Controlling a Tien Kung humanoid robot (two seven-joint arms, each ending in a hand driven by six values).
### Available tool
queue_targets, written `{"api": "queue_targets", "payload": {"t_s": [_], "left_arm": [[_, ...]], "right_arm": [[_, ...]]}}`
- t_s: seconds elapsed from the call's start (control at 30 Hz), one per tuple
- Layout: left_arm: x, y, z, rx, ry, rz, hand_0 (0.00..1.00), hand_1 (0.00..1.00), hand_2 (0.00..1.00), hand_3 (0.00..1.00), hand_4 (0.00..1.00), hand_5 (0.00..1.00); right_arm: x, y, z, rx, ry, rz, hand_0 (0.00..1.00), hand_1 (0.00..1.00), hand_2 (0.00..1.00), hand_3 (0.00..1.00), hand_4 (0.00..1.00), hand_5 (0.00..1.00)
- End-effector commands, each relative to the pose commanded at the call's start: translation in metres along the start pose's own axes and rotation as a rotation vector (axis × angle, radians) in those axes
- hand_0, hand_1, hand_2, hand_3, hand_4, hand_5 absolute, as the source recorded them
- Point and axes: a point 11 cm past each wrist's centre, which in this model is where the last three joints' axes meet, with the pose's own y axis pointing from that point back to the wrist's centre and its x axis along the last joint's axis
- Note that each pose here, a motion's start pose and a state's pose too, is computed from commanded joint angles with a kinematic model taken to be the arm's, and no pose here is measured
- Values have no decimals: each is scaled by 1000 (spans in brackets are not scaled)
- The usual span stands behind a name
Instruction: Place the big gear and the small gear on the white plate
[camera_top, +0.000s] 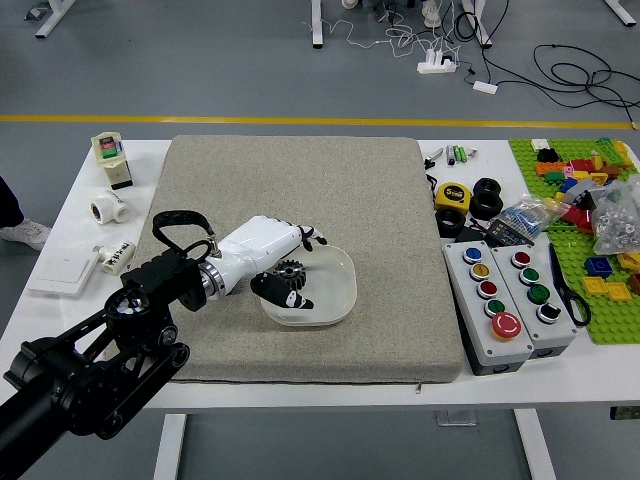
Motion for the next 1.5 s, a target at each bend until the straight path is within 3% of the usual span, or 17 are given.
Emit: {"api": "queue_targets", "payload": {"t_s": [0.13,0.17,0.23,0.33,0.37,0.53,0.57,0.67,0.93,0.97,1.13,1.17,1.2,1.33,1.37,1.5], "left_arm": [[11,5,-6,14,18,53,722,844,998,951,998,437],[17,10,-13,37,30,74,708,820,963,914,998,405],[22,13,-19,57,38,87,708,820,963,914,998,405],[31,24,-41,129,62,95,708,820,963,914,998,405],[31,27,-47,144,66,87,684,788,909,854,909,251],[22,48,-74,213,91,-12,684,788,909,854,909,251],[19,51,-77,223,96,-29,595,700,788,690,871,201],[12,56,-83,238,107,-70,595,700,788,690,871,201],[-8,52,-83,260,134,-95,578,672,751,696,860,170],[-9,52,-83,261,136,-95,509,594,630,645,809,149],[-22,49,-85,294,129,-99,509,594,630,645,809,149],[-26,49,-86,301,130,-104,389,491,517,606,734,131],[-27,49,-86,304,131,-106,389,491,517,606,734,131],[-26,48,-85,303,122,-86,389,491,517,606,734,131],[-24,47,-85,303,121,-78,281,341,430,561,735,151],[-22,47,-89,316,127,-52,281,341,430,561,735,151]], "right_arm": [[0,0,0,1,-3,1,657,671,750,562,758,615],[0,0,0,1,-5,1,657,671,751,562,757,615],[1,0,0,1,-6,1,657,671,751,562,757,615],[1,0,0,0,-8,2,657,671,751,562,757,615],[1,0,0,0,-8,2,657,671,751,563,757,614],[1,0,1,-2,-10,3,657,671,751,563,757,614],[1,0,2,-3,-11,3,658,671,751,563,757,613],[1,0,1,-3,-9,3,658,671,751,563,757,613],[1,0,1,-2,-9,3,657,671,751,563,757,613],[1,0,1,-2,-9,3,657,671,751,563,757,612],[1,0,0,-1,-11,3,657,671,751,563,757,612],[1,0,0,0,-11,3,657,671,751,563,757,612],[1,0,0,0,-12,3,657,671,751,563,757,612],[1,0,-1,0,-12,3,657,671,751,563,757,612],[1,0,-1,1,-12,3,657,671,752,563,758,612],[1,0,-2,2,-10,3,657,671,752,563,758,612]]}}
